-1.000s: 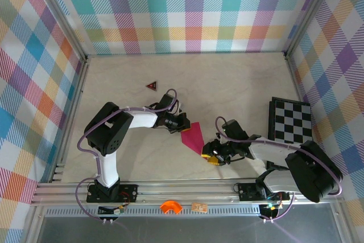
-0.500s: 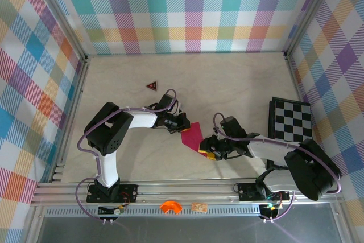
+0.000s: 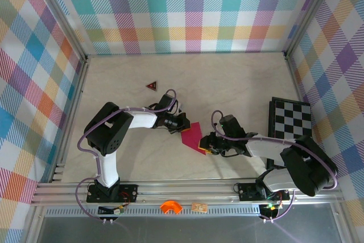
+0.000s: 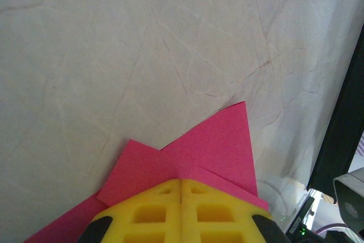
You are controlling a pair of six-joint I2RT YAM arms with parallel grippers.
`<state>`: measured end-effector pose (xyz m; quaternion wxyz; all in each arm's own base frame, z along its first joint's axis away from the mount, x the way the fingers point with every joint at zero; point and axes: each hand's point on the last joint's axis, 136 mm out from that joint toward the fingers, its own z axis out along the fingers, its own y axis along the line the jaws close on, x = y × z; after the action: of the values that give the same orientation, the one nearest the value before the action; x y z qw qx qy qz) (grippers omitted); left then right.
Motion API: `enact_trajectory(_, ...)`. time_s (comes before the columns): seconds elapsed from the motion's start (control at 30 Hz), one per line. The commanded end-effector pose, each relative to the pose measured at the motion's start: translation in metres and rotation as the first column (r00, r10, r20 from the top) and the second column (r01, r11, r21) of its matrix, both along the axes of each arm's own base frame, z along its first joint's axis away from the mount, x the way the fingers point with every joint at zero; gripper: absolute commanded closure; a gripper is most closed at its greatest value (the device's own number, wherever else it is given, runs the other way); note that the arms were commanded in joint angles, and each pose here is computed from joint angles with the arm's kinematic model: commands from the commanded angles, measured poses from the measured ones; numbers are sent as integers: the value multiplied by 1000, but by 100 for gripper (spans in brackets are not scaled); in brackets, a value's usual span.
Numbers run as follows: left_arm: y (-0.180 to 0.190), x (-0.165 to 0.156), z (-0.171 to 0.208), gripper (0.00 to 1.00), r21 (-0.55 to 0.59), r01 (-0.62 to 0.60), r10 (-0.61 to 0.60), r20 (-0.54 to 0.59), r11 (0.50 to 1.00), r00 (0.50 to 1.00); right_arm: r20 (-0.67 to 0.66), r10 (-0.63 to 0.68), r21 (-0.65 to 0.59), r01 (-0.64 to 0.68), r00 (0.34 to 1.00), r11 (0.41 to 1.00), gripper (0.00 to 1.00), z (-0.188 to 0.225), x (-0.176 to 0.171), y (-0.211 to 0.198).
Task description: Fold a paper plane with a square sheet of paper (pick it up from the middle)
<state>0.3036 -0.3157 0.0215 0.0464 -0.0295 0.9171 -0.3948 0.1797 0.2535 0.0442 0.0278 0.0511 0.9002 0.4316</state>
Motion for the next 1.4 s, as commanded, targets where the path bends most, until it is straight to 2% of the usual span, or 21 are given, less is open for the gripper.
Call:
enact_trajectory(0.0,6,-4,-3,98,9,-14,14,-34,1000,999,40,11,1,-11,999,1000,80,1,5,1)
enact_trajectory(0.13,6,0,7,94,3,-26,26,-10,1000,1000,48,21,-9,-21,999,1000,88,1,3,-2)
enact_trajectory(0.27,4,5,26,88,-19,-37,37,31,999,999,101,30,-40,-26,994,999,90,8,3,-9)
enact_trajectory(0.4,7,9,51,83,-31,-49,52,97,998,994,167,40,-127,-19,985,992,91,17,6,-23)
enact_trajectory(0.53,20,14,72,81,9,-85,82,180,996,980,266,73,-198,-19,961,980,93,41,10,-32)
enact_trajectory(0.63,36,18,84,81,48,-140,125,244,989,962,349,122,-325,-2,929,946,93,56,15,-43)
enact_trajectory(0.77,60,25,96,80,64,-234,204,305,970,930,348,192,-567,43,917,823,93,61,20,-71)
enact_trajectory(0.83,74,28,101,80,66,-288,252,326,955,911,340,234,-708,84,911,701,92,64,25,-90)
enact_trajectory(0.93,97,32,105,80,80,-365,319,341,927,885,332,314,-843,131,890,522,93,72,33,-105)
enact_trajectory(1.03,115,34,107,80,89,-423,368,354,902,860,292,381,-922,153,877,355,93,78,41,-114)
enact_trajectory(1.13,131,34,108,80,96,-472,411,360,877,837,256,459,-961,172,851,217,93,80,50,-113)
enact_trajectory(1.23,144,34,109,79,101,-511,447,363,854,818,221,519,-975,190,826,113,92,78,56,-107)
enact_trajectory(1.37,160,31,104,79,126,-546,477,353,828,805,159,585,-986,159,796,51,92,62,59,-89)
